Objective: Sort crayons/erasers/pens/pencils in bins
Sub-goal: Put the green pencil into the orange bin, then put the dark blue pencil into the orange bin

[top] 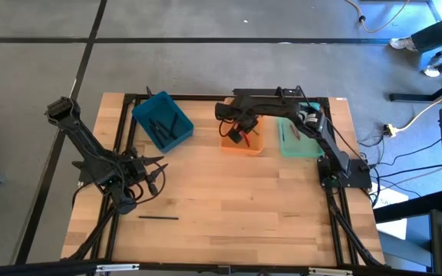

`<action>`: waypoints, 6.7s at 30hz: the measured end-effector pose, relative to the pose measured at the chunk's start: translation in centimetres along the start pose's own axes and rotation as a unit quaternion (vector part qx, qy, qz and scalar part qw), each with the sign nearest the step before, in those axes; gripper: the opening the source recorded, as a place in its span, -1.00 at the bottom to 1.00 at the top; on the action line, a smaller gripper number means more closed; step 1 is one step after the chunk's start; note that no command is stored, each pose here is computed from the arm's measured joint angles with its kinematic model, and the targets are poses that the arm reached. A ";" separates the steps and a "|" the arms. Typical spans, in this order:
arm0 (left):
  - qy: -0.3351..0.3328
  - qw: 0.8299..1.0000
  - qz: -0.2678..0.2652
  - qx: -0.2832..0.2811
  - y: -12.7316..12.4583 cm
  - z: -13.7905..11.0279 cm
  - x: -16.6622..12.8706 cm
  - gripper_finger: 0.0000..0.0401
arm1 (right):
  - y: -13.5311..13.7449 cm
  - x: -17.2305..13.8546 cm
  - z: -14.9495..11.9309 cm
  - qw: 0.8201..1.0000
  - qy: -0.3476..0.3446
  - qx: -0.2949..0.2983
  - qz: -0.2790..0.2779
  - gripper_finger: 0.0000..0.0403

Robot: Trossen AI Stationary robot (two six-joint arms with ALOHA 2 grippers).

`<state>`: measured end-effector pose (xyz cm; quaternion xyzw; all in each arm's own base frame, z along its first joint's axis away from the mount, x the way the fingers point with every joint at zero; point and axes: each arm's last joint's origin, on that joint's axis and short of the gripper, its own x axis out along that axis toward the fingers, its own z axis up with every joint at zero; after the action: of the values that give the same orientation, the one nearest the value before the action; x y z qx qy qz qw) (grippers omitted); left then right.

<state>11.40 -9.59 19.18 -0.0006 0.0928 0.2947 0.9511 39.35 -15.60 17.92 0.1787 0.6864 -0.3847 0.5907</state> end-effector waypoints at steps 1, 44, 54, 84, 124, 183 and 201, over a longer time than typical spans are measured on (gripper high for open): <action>-0.001 1.000 0.001 0.000 0.0 0.0 0.0 -0.33 | 0.1 0.4 0.2 1.000 -0.004 0.001 0.018 -0.87; -0.019 0.999 0.036 0.022 -0.1 -0.3 0.8 -0.33 | 31.3 -6.5 -13.6 0.723 -0.490 -0.321 0.366 -0.14; 0.007 0.998 0.044 0.033 0.0 -0.4 1.3 -0.33 | 34.7 -5.1 -12.0 0.717 -0.477 -0.377 0.341 -0.14; 0.011 0.999 0.039 0.032 0.0 -0.4 1.2 -0.33 | 32.5 -3.1 -11.9 0.833 -0.363 -0.334 0.250 -0.84; 0.010 0.999 0.040 0.034 0.0 -0.4 1.2 -0.33 | 21.2 -4.5 -5.7 0.962 -0.204 -0.145 0.111 -0.21; 0.018 0.999 0.036 0.030 0.0 -0.4 1.2 -0.33 | 12.4 -13.3 -6.9 0.966 -0.194 -0.125 0.111 -0.73; 0.019 0.999 0.036 0.021 -0.1 -0.4 1.3 -0.33 | 23.0 -5.3 -10.3 0.956 -0.131 -0.226 0.132 -0.58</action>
<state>12.46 -8.98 18.57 0.0169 0.1168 0.3264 0.9378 49.74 7.83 15.75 0.0778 0.6426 -0.1576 0.7458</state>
